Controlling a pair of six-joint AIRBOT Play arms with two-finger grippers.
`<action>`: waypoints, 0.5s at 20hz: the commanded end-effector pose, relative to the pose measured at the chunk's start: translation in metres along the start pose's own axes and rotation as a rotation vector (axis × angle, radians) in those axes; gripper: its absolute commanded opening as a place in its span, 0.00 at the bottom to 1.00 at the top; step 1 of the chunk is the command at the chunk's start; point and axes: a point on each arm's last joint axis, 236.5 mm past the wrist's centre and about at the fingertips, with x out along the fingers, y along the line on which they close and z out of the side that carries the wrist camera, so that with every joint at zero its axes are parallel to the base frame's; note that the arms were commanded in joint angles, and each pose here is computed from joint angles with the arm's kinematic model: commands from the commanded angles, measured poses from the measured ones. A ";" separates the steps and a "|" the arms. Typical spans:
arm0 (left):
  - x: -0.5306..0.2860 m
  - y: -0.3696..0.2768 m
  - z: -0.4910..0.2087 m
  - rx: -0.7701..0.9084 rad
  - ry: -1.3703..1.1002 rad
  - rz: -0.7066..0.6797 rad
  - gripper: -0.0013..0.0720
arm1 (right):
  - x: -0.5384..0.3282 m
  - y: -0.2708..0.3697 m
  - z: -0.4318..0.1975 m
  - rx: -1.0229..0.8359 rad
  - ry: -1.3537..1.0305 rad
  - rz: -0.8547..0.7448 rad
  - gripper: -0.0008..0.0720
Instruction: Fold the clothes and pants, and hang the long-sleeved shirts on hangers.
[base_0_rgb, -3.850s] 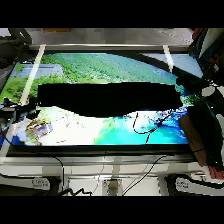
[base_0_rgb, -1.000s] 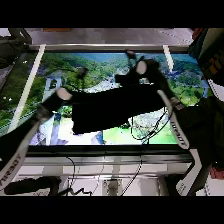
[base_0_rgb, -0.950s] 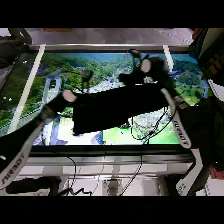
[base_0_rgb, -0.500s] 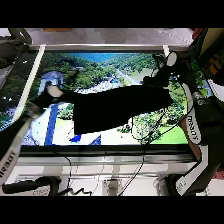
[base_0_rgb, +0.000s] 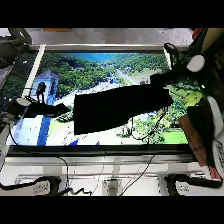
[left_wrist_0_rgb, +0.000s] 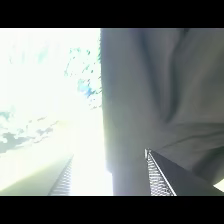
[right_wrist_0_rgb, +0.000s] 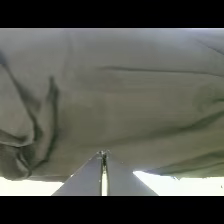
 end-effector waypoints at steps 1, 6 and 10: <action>0.035 0.002 -0.020 -0.008 0.049 -0.020 0.72 | -0.035 0.020 -0.022 0.019 -0.143 0.024 0.04; 0.085 -0.040 -0.024 0.036 0.040 -0.146 0.70 | -0.020 0.024 -0.079 0.064 -0.060 0.049 0.04; 0.081 -0.058 -0.022 0.069 0.054 -0.188 0.03 | -0.011 0.029 -0.069 0.124 -0.115 0.092 0.04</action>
